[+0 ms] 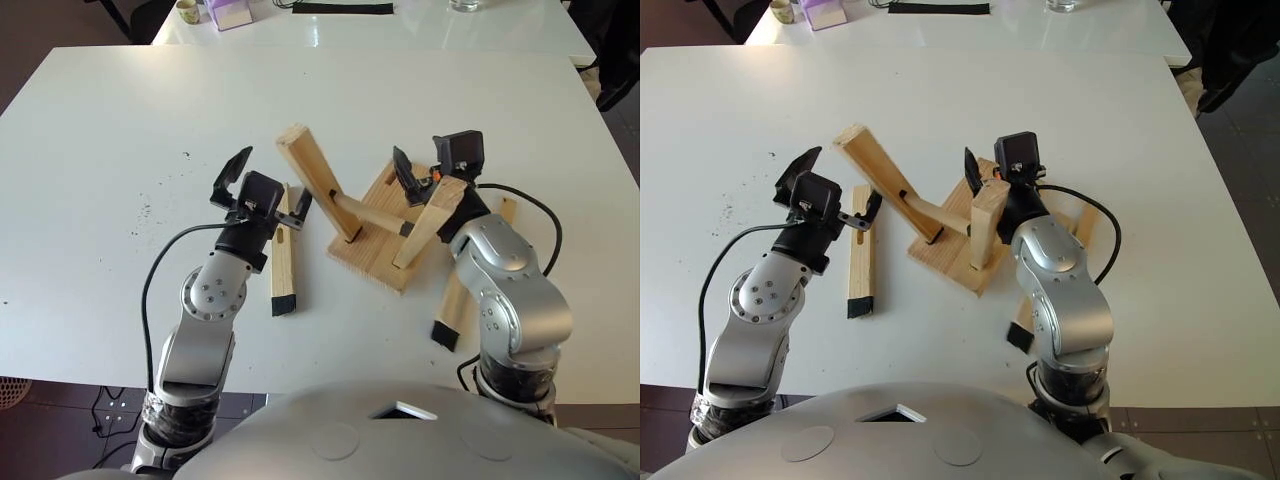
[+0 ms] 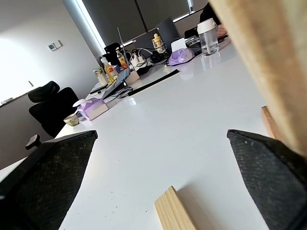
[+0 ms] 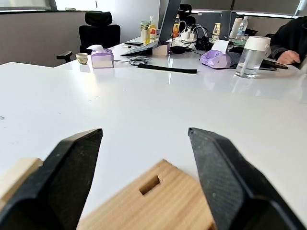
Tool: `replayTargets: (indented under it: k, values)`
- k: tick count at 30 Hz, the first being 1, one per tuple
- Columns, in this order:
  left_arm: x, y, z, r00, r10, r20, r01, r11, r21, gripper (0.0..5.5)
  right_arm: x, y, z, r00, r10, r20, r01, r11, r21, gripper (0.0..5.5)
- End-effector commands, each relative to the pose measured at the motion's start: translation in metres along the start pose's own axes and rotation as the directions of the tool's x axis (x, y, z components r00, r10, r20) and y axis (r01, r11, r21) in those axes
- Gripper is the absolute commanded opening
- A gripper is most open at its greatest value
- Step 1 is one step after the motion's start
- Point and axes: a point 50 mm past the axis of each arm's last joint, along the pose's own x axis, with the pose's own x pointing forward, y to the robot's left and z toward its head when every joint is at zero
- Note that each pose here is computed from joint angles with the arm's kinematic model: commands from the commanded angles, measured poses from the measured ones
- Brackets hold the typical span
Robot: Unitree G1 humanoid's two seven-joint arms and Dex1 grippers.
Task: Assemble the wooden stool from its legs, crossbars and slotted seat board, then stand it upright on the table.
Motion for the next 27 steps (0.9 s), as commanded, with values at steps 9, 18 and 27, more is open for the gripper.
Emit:
replayTargets:
  k: [9,18,27]
  values:
    - [-0.004,0.002,-0.027,0.996,-0.088,-0.012,0.089,0.995,0.036,5.05,0.020,-0.072,-0.037,1.000,0.008,-0.004,-0.009,0.977,-0.213,3.31]
    - [-0.015,-0.021,-0.051,0.960,-0.272,-0.070,0.265,0.959,-0.104,5.05,0.011,-0.099,-0.040,0.949,0.290,-0.128,-0.317,0.857,-0.407,3.31]
    - [0.005,-0.027,-0.064,0.957,-0.276,-0.090,0.269,0.959,-0.090,5.05,-0.020,-0.103,-0.071,0.763,0.472,-0.441,-0.645,0.591,-0.484,3.31]
